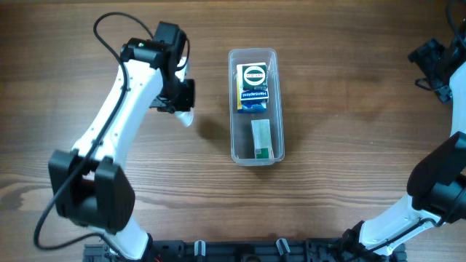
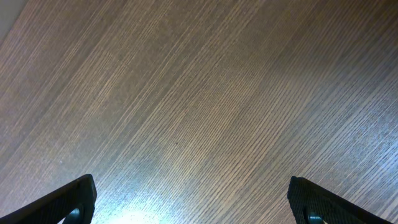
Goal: Pack container
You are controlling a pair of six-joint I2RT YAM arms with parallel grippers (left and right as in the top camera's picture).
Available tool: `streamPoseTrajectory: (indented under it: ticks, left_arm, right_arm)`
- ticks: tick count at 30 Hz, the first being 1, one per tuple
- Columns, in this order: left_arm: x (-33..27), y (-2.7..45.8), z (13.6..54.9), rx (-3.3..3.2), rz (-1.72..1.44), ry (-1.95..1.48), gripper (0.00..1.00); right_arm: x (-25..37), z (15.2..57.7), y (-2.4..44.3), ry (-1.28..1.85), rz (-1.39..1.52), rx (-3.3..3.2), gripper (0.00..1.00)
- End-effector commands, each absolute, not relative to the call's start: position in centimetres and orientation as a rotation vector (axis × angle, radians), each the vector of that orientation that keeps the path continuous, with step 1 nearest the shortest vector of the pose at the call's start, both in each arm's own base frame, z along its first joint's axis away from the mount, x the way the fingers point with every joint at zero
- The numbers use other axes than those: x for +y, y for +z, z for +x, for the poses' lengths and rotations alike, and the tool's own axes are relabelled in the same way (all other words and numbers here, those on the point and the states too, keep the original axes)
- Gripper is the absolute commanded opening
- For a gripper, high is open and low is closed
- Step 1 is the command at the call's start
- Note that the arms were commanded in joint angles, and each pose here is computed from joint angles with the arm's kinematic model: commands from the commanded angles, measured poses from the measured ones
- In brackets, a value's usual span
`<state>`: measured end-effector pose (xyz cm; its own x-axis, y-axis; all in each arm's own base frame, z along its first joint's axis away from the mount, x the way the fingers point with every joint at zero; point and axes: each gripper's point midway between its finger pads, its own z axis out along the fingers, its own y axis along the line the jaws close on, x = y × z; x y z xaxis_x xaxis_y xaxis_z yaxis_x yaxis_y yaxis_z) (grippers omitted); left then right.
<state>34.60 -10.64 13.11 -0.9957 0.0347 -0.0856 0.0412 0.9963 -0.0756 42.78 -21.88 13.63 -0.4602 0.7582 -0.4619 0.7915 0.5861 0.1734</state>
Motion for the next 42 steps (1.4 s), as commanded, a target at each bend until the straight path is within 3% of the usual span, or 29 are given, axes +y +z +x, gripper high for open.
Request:
streamPoseTrajectory:
  ticks: [1, 6, 14, 18, 20, 30, 31, 32, 33, 38, 42]
  left_arm:
    - [-14.3, 18.7, 34.4, 2.906, 0.001, -0.252, 0.32]
    - [-19.1, 22.4, 32.6, 2.806, 0.053, -0.357, 0.36]
    - [-24.9, 22.5, 31.1, 2.762, 0.085, -0.411, 0.34]
    - [-25.0, 22.6, 31.4, 2.727, 0.095, -0.359, 0.34]
    - [-23.9, 22.5, 31.6, 2.726, 0.072, -0.295, 0.49]
    - [-15.6, 18.6, 37.0, 2.764, -0.261, -0.042, 0.73]
    - [-15.1, 17.6, 37.4, 2.788, -0.323, -0.044, 0.77]
    - [-14.8, 16.2, 37.8, 2.826, -0.414, -0.076, 0.92]
    - [-15.1, 14.9, 38.0, 2.861, -0.494, -0.127, 1.00]
    - [-16.9, 11.5, 38.9, 2.935, -0.667, -0.285, 1.00]
    - [-16.2, 9.6, 39.1, 2.818, -1.228, -0.256, 1.00]
  right_arm:
    - [-21.8, 42.9, 13.0, -0.080, 1.250, 2.325, 1.00]
    - [-21.8, 42.9, 13.0, -0.079, 1.251, 2.324, 1.00]
    - [-21.8, 42.9, 13.0, -0.079, 1.251, 2.325, 1.00]
    - [-21.8, 42.9, 13.0, -0.079, 1.251, 2.324, 1.00]
    - [-21.8, 42.9, 13.0, -0.079, 1.251, 2.324, 1.00]
    - [-21.8, 42.9, 13.0, -0.080, 1.250, 2.325, 1.00]
    - [-21.8, 42.9, 13.0, -0.080, 1.250, 2.325, 1.00]
    - [-21.8, 42.9, 13.0, -0.079, 1.251, 2.324, 1.00]
    - [-21.8, 42.9, 13.0, -0.079, 1.251, 2.325, 1.00]
    - [-21.8, 42.9, 13.0, -0.079, 1.251, 2.325, 1.00]
    - [-21.8, 42.9, 13.0, -0.079, 1.251, 2.325, 1.00]
